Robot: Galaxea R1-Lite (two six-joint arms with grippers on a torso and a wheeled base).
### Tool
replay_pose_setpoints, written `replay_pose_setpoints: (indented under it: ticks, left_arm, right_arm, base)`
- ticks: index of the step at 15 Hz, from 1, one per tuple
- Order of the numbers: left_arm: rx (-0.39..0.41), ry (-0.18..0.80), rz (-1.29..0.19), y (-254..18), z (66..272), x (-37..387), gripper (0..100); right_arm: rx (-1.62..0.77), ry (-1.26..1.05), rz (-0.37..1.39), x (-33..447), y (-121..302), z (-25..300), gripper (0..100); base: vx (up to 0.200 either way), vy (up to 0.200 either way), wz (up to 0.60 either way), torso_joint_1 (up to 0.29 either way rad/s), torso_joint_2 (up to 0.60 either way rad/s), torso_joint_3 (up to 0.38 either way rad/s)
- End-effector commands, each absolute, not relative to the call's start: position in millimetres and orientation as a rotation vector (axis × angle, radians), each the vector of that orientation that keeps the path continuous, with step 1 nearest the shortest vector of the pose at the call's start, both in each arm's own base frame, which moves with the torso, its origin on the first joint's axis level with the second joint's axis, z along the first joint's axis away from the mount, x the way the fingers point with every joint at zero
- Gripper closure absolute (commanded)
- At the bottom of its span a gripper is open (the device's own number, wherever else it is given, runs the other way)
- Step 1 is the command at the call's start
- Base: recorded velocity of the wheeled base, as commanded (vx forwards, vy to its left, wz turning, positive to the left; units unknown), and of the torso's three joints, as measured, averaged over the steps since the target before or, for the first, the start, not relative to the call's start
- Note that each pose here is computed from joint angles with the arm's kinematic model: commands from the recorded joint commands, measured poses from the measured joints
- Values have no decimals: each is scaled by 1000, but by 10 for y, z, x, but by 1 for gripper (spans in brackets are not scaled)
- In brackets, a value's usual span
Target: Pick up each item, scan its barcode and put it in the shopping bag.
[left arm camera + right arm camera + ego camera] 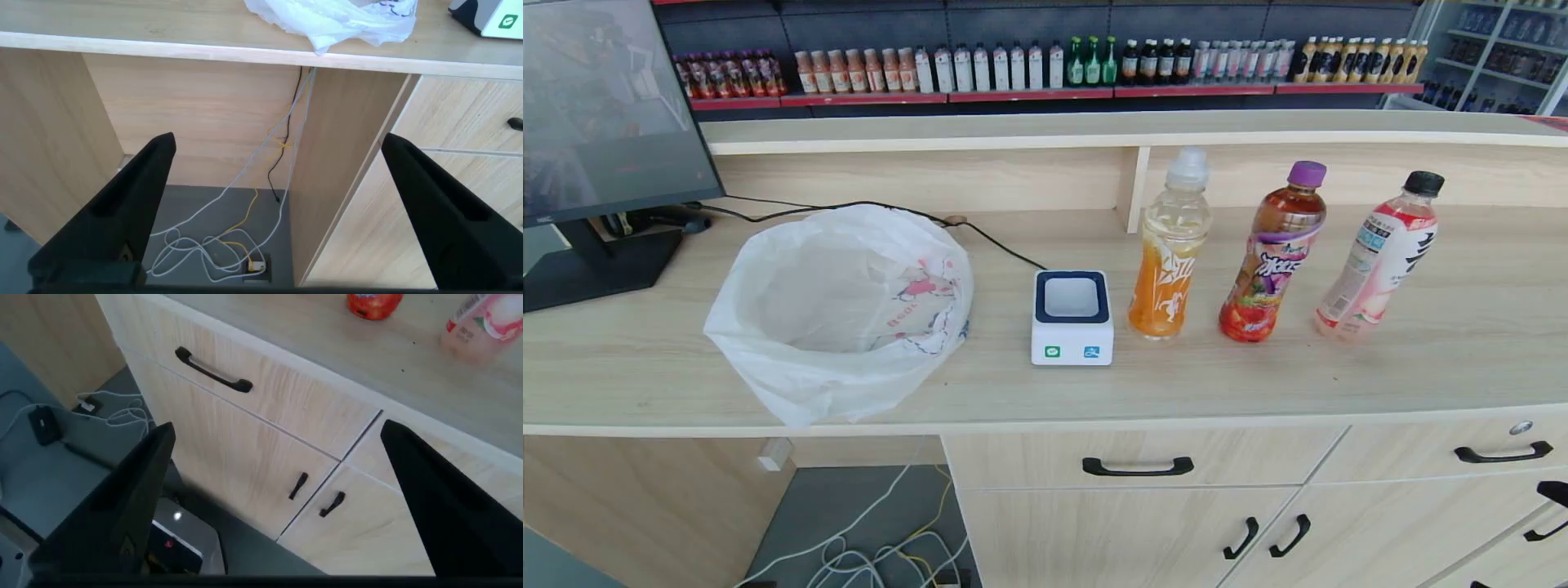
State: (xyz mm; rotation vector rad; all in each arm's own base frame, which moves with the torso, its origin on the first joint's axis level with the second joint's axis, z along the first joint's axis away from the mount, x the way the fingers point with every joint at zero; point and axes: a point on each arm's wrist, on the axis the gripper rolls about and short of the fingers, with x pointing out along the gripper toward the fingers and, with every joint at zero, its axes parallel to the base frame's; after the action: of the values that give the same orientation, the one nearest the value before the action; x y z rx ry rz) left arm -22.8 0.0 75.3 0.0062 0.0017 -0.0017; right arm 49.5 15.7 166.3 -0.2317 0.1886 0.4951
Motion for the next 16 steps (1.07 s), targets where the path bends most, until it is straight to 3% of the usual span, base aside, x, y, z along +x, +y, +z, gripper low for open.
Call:
replay_pose_setpoints:
  ticks: [1, 6, 16]
  left_arm:
    - [6, 2, -2, 0, 753, -228, 0]
    - [6, 2, -2, 0, 753, -228, 0]
    - [6, 2, -2, 0, 753, -228, 0]
  right_arm:
    - [-259, 224, 638, 1183, 453, 1802, 0]
    - [-216, 5, 676, 1898, 837, 1867, 0]
    - [-116, -81, 610, 2367, 1077, 1756, 0]
  base:
    - [0, 0, 0, 0, 0, 0]
    - [0, 0, 0, 0, 0, 0]
    - [0, 0, 0, 0, 0, 0]
